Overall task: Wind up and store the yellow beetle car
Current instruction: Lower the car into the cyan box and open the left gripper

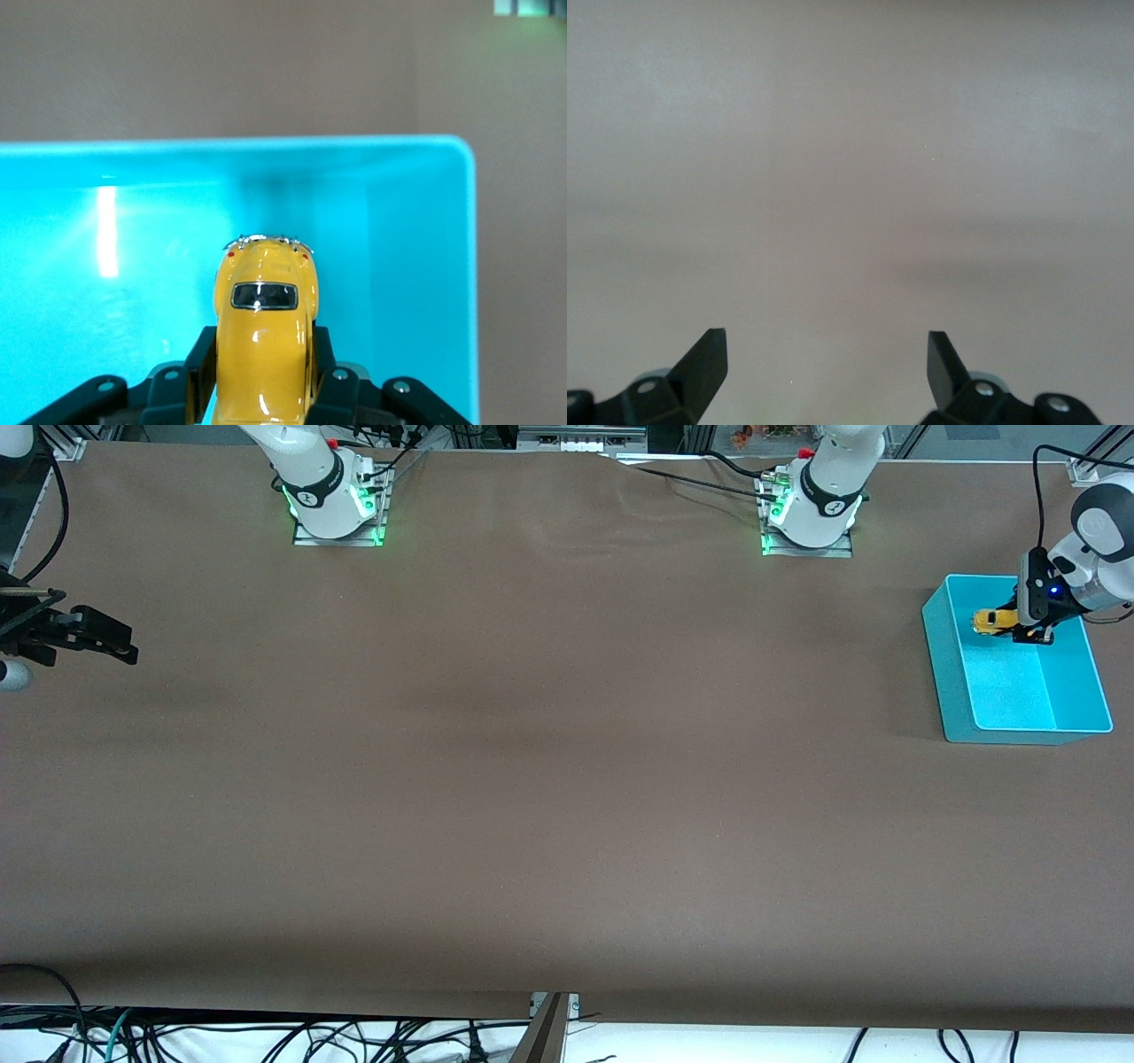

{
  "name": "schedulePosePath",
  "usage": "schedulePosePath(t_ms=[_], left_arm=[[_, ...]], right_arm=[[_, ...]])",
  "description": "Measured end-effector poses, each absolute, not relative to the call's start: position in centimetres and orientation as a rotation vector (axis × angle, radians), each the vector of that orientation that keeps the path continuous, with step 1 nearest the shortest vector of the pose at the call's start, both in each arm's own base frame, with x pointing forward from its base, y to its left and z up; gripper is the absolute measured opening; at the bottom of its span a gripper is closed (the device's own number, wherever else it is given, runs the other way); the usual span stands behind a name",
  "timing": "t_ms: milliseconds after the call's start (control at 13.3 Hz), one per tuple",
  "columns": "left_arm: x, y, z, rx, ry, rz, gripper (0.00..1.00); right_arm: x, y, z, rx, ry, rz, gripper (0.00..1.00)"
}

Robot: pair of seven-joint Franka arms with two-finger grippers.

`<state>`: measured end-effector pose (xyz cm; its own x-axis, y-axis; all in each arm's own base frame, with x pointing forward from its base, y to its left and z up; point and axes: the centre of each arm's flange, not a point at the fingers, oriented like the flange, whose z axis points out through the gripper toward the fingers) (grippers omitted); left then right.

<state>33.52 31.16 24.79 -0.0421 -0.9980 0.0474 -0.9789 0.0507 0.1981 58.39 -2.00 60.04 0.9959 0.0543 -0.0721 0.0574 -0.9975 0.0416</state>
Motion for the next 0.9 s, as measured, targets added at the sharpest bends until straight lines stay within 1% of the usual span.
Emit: schedulePosePath(t_ms=[375,449,599,674,749,824,899], left_arm=[[32.5,32.2,20.1,2.045,-2.128,-0.17,0.45],[32.5,32.2,19.7,2.042,-2.128,-0.169,0.49],[32.6,32.2,19.6,2.043,-2.129,-0.168,0.7],[32.7,32.3,19.7,2.045,-2.132,-0.169,0.78],[32.9,32.4,19.9,2.049,-2.137,-0.169,0.92],[33.2,32.6,20.5,2.055,-2.147,-0.169,0.99],[33.8,32.8,21.6,2.062,-2.162,-0.171,1.0]], right_arm=[[58.4,-2.0,60.0,3.095,0.086,-0.109,1.0],[58.4,-2.0,60.0,3.095,0.086,-0.109,1.0],[58.4,-2.0,60.0,3.095,0.086,-0.109,1.0],[58.4,-2.0,60.0,3.095,0.086,-0.109,1.0],[58.4,-2.0,60.0,3.095,0.086,-0.109,1.0],[58.4,-2.0,60.0,3.095,0.086,-0.109,1.0],[58.4,-2.0,60.0,3.095,0.086,-0.109,1.0]])
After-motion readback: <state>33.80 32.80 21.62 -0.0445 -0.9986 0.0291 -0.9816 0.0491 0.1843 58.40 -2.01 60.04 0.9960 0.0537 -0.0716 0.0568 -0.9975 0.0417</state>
